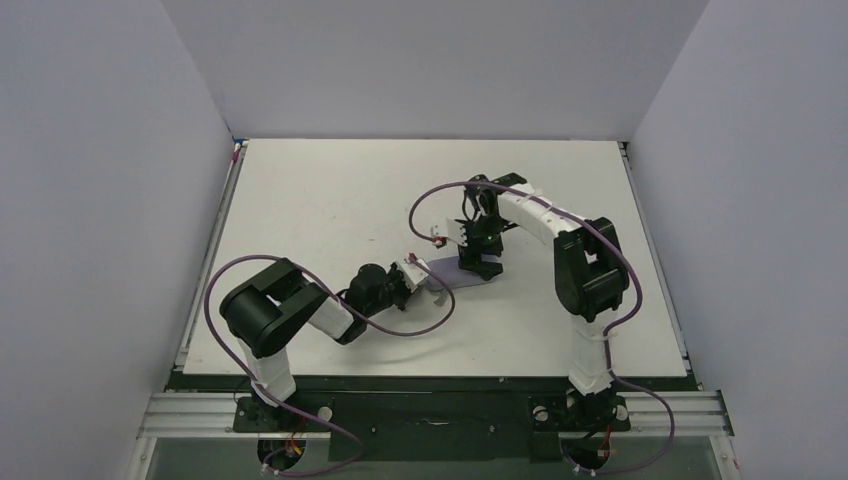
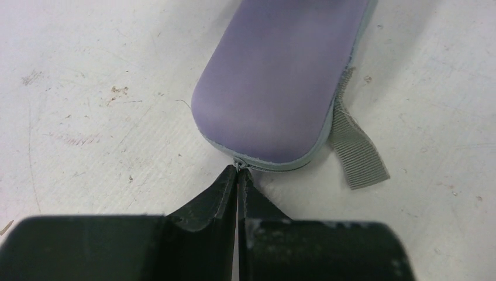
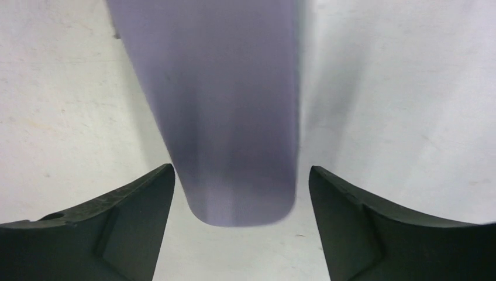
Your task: Open the umbrella
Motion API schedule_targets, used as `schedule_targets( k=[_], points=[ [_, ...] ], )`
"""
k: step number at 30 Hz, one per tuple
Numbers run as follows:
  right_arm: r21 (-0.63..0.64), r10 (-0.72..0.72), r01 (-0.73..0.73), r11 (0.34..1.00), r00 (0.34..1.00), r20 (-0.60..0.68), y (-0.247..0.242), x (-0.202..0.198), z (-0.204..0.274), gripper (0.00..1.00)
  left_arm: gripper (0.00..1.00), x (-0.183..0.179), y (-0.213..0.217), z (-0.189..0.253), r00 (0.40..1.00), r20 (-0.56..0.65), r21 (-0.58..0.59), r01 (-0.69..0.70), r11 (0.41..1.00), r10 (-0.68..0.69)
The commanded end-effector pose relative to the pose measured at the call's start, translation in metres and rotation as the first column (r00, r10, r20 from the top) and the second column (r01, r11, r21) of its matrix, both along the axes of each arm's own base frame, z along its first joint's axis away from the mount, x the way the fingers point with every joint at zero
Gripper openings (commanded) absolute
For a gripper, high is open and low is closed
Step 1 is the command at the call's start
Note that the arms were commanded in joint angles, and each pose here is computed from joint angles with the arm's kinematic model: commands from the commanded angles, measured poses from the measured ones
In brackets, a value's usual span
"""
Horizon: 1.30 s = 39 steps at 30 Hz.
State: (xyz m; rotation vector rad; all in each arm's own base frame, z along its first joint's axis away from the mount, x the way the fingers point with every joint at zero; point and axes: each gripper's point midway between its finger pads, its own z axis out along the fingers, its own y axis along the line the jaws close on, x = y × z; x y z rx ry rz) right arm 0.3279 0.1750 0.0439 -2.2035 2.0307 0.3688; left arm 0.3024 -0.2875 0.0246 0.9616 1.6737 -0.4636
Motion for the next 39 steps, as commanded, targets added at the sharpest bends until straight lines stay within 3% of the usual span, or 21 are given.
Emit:
schedule_targets(
  k=[1,3,6,8,11,15,21,25,30,39],
  points=[
    [0.106,-0.169,0.162,0.981,0.983,0.069,0.007,0.036,0.049,0.85,0.00,-0.001,-0.015,0.038,0.993,0.111,-0.079,0.040,0.996,-0.031],
    [0.160,-0.303,0.293,0.943,0.952,0.040,0.009,0.042,0.066,0.86,0.00,-0.004,-0.017,0.038,0.994,0.109,-0.082,0.041,0.996,-0.032],
    [0.217,-0.506,0.507,0.834,0.860,-0.064,0.001,0.040,0.083,0.87,0.00,-0.009,-0.022,0.037,0.994,0.105,-0.085,0.045,0.995,-0.036],
    [0.200,-0.659,0.670,0.714,0.741,-0.129,-0.009,0.039,0.083,0.88,0.00,-0.013,-0.026,0.037,0.994,0.106,-0.087,0.047,0.995,-0.038],
    [0.096,-0.837,0.864,0.494,0.503,-0.217,-0.031,0.025,0.073,0.87,0.00,-0.017,-0.034,0.040,0.993,0.108,-0.096,0.053,0.994,-0.043],
    [-0.079,-0.922,0.952,0.296,0.263,-0.285,-0.054,-0.010,0.045,0.87,0.00,-0.024,-0.048,0.040,0.992,0.110,-0.099,0.065,0.993,-0.054],
    [-0.197,-0.916,0.966,0.166,0.077,-0.394,-0.043,-0.050,0.028,0.89,0.00,-0.036,-0.076,0.034,0.989,0.128,-0.081,0.090,0.993,-0.079],
    [-0.187,-0.884,0.975,0.123,0.023,-0.467,-0.022,-0.043,0.028,0.92,0.00,-0.042,-0.089,0.031,0.987,0.131,-0.077,0.105,0.991,-0.095],
    [-0.139,-0.866,0.979,0.148,0.061,-0.496,0.003,-0.026,0.031,0.92,0.00,-0.051,-0.103,0.033,0.982,0.141,-0.081,0.141,0.987,-0.128],
    [-0.165,-0.864,0.980,0.112,0.014,-0.503,0.026,-0.022,0.008,0.87,0.00,-0.056,-0.108,0.031,0.982,0.132,-0.079,0.146,0.986,-0.135]
  ],
)
